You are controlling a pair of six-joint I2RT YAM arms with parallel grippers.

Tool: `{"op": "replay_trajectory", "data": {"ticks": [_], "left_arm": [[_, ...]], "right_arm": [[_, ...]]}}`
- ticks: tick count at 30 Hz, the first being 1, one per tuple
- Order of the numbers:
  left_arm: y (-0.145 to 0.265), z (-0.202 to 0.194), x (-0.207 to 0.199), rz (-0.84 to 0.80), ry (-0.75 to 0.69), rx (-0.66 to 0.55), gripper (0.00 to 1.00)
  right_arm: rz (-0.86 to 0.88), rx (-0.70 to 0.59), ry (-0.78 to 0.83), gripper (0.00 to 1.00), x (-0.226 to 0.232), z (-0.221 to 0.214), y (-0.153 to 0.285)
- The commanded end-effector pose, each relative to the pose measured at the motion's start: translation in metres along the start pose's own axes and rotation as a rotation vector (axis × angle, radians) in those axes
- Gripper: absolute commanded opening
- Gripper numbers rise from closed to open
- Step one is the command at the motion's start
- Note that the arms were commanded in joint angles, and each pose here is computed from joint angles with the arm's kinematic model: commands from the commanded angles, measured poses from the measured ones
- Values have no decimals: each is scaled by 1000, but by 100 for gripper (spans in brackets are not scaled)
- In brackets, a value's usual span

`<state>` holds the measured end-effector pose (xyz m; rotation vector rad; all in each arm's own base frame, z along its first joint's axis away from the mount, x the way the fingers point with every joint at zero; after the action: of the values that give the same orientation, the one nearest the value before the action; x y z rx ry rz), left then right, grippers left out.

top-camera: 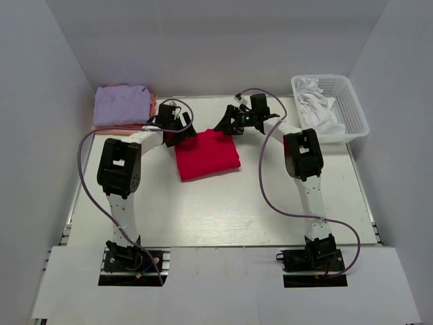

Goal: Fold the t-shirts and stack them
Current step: Fold the long partially folded tshirt into a neat square

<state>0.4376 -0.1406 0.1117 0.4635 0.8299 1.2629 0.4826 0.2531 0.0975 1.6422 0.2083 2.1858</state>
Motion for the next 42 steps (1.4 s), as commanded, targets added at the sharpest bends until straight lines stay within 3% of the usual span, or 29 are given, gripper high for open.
{"op": "replay_trajectory", "data": {"ticks": [1,5,9,14,15,20,33,42], "left_arm": [[23,13,8,75,-27,0,100],[71,60,-14,-8,-108,-133,100],[104,67,-32,-73,-151,-159,100],[116,25,-41,-266,-122,-92,100],[123,25,-44,-296,-119,-126,100],[121,-20,-55,-451,-113,-65,100],[97,-76,-62,-493,-85,66,100],[71,-151,-29,-406,-26,234,100]], "right_arm": [[-30,-62,104,90,42,15,27],[-1,-132,261,90,107,25,60],[-63,-146,292,90,121,14,81],[-74,-119,279,90,129,-32,95],[-75,-110,265,90,128,-43,98],[19,-40,243,90,131,-82,96],[68,98,120,90,113,-128,42],[-12,139,-26,90,49,-161,34]]}}
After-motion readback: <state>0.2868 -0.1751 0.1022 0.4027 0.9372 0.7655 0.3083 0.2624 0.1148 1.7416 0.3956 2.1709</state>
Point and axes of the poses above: each gripper's point midway between its finger pads, its own y axis back along the fingers, its own x axis along the line the jaws close on, z = x × y, the point moved 9 cm from there along y, back along the fingers, and after that the axes turned 14 degrees about -y, right-handed, at the moved point
